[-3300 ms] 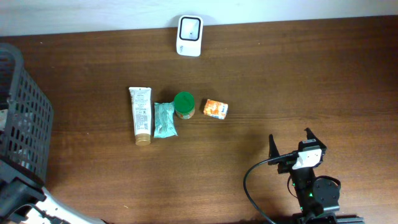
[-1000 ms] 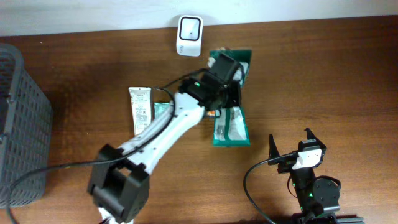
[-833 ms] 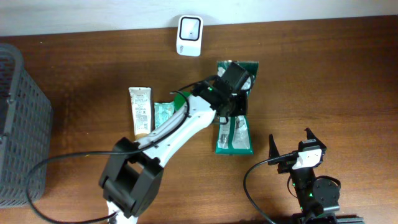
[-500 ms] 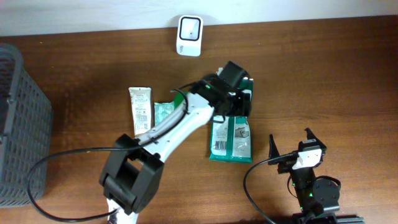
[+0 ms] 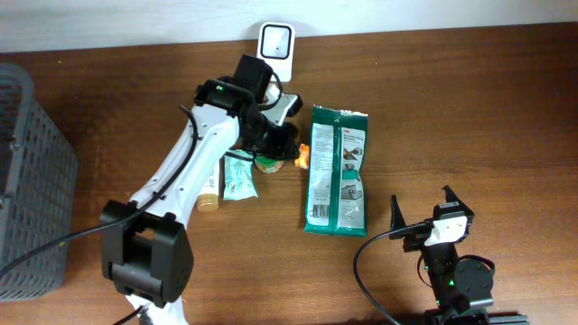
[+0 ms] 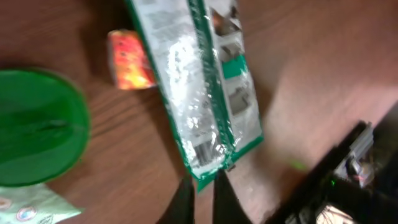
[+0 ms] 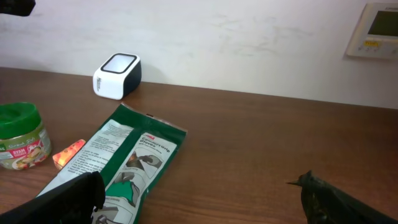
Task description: Scan the item barcode
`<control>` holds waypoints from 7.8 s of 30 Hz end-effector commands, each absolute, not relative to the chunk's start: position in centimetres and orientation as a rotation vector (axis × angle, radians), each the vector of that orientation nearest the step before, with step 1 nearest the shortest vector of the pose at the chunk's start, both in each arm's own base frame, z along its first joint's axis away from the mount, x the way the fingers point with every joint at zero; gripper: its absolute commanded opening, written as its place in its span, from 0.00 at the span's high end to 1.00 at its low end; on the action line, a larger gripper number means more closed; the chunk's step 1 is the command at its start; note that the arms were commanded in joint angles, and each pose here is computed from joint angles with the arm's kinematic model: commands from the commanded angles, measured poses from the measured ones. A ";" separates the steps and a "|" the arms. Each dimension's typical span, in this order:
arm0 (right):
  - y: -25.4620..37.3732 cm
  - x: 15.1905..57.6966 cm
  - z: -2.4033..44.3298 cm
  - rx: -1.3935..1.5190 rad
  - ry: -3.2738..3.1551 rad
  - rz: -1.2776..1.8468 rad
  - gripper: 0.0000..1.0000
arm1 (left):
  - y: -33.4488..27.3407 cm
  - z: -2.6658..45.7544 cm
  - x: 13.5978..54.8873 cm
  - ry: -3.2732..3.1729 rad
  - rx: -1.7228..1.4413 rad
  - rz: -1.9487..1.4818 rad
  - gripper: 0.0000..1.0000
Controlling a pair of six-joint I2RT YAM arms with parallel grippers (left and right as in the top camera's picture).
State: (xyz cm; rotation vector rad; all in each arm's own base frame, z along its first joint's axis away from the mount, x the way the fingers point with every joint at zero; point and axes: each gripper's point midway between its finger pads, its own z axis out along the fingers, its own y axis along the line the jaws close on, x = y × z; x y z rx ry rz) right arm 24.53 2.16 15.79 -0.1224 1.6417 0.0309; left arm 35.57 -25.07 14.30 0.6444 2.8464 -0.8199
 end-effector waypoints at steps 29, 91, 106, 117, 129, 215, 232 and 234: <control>6.5 27.5 22.7 -0.044 2.012 0.435 0.02 | -28.3 2.4 35.3 3.009 0.664 -0.652 1.00; 6.4 33.4 16.5 0.190 2.583 0.595 0.06 | -27.8 -0.8 34.2 3.010 0.441 -0.644 1.00; 8.8 33.2 2.4 0.106 2.801 1.254 0.20 | -27.8 -0.9 34.1 3.013 0.441 -0.643 1.00; 12.5 33.5 0.0 0.193 2.785 1.323 0.31 | -27.8 -0.9 34.1 3.014 0.437 -0.644 1.00; 13.8 34.7 0.5 0.169 2.731 1.347 0.96 | -28.0 -0.1 34.4 2.997 0.439 -0.650 1.00; 28.8 63.5 23.6 -0.777 1.614 -0.389 0.96 | 1.0 26.6 43.2 2.622 -0.031 -0.169 0.01; 28.7 61.1 28.4 -0.656 1.675 -0.135 0.96 | 1.0 26.6 43.2 2.622 -0.031 -0.169 0.01; 28.4 59.7 30.1 -0.629 1.719 0.007 0.96 | 1.0 26.6 43.2 2.622 -0.031 -0.169 0.01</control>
